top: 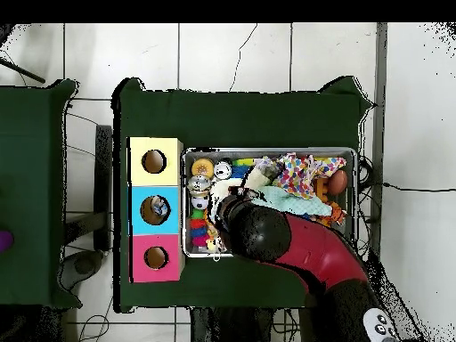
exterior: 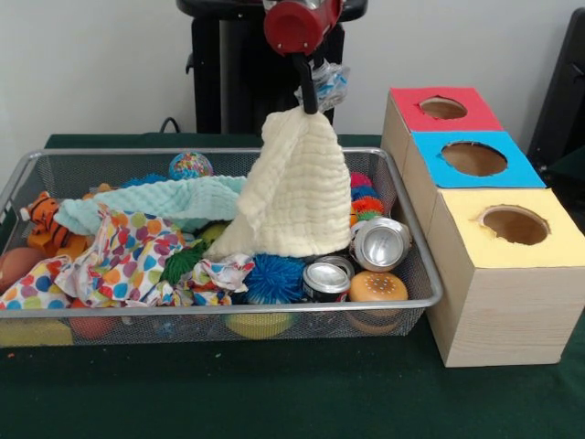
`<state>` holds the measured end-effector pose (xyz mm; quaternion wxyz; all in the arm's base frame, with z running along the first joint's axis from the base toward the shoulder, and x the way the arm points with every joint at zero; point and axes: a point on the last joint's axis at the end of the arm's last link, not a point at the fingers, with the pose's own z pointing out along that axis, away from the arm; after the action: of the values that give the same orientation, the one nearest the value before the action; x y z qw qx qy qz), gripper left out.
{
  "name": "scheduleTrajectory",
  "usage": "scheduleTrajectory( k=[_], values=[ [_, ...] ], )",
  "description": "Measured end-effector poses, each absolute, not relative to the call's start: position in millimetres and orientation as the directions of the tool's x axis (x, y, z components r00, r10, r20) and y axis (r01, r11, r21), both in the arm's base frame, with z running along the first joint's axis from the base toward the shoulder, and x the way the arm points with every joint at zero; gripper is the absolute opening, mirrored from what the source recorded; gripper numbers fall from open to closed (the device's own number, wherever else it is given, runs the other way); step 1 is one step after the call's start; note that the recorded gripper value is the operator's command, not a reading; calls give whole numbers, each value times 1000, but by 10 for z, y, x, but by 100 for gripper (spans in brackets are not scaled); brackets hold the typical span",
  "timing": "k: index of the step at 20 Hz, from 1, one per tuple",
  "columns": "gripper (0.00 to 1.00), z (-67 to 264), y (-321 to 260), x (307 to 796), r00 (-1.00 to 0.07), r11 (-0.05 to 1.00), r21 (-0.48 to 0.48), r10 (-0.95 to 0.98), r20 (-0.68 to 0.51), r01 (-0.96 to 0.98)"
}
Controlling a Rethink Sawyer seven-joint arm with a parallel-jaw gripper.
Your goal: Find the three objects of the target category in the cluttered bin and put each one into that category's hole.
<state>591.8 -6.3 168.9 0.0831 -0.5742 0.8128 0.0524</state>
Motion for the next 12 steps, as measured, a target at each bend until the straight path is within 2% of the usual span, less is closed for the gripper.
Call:
scheduleTrajectory(
  k=[12],
  values=[
    [0, 1881, -147, 6150, -327, 335, -25, -931, -162, -942]
  ],
)
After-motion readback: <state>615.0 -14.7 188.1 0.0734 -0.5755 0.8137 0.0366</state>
